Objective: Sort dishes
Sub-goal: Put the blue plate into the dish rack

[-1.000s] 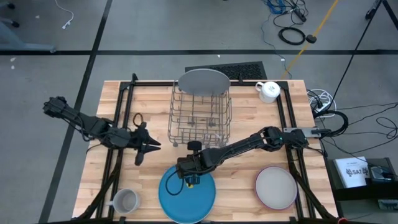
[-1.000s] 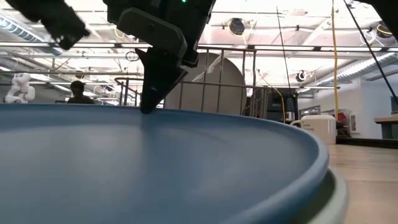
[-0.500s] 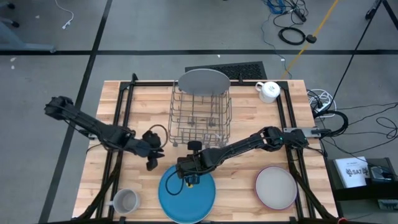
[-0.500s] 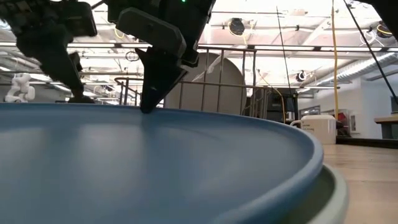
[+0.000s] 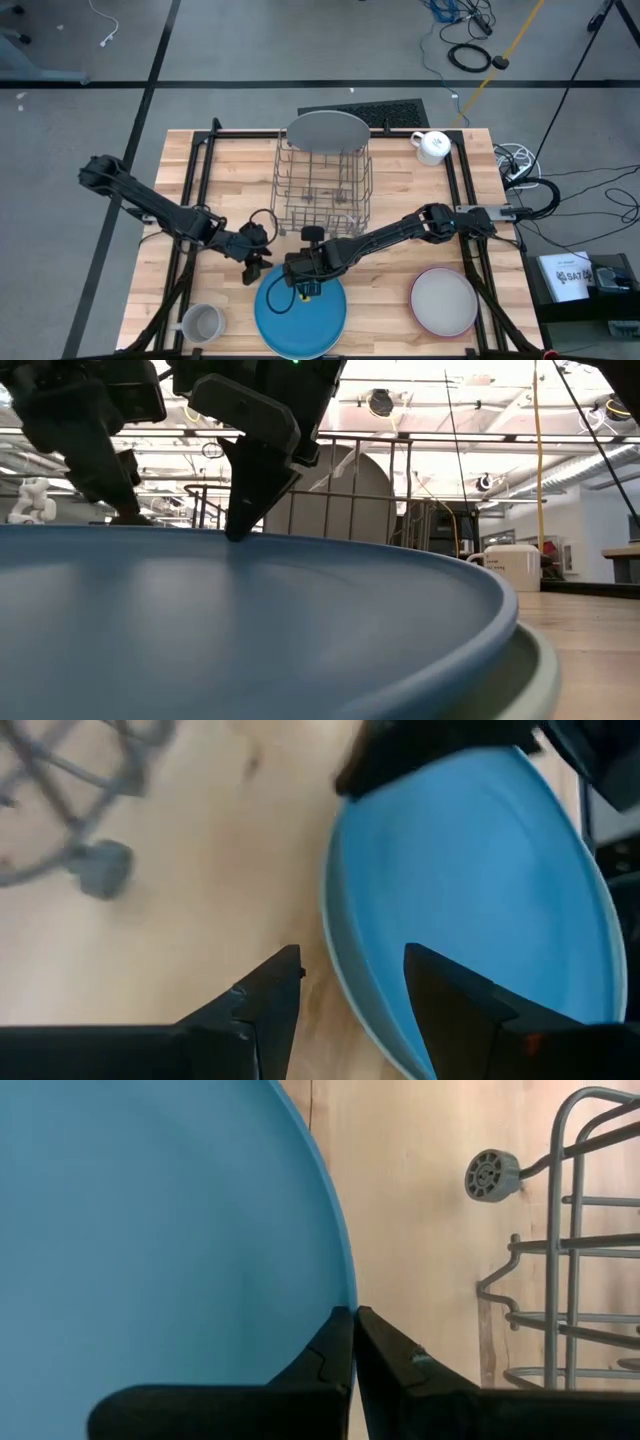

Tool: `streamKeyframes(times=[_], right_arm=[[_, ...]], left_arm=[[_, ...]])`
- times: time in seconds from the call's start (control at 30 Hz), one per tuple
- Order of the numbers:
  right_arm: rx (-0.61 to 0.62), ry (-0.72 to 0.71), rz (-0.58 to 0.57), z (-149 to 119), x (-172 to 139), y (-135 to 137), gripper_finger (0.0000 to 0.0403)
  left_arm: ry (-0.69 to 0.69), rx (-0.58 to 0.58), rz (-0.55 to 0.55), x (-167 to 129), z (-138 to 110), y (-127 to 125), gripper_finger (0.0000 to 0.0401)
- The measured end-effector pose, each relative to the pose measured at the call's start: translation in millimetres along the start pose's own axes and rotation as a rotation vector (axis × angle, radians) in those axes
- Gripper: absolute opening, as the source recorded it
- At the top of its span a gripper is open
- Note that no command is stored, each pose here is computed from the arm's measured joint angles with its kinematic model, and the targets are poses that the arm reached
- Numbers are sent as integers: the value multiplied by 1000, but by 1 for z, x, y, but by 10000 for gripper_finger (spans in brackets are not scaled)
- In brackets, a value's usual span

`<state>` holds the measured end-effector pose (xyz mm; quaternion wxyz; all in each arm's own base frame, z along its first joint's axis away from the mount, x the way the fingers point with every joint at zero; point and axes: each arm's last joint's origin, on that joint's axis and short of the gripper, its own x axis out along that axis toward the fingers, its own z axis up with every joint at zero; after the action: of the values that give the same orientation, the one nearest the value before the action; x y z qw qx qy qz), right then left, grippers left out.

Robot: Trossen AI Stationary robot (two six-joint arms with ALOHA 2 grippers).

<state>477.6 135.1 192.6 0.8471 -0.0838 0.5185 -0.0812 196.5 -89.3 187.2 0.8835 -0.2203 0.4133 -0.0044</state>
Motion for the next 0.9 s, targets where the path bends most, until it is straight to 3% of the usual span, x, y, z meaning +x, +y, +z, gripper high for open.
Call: streamKeyframes(times=[0.5, 0.9], right_arm=[[2, -8, -14, 1, 0, 0, 0], [7, -15, -20, 1, 0, 0, 0]], left_arm=[[85, -2, 25, 29, -5, 3, 180], [27, 24, -32, 30, 1, -2, 180]])
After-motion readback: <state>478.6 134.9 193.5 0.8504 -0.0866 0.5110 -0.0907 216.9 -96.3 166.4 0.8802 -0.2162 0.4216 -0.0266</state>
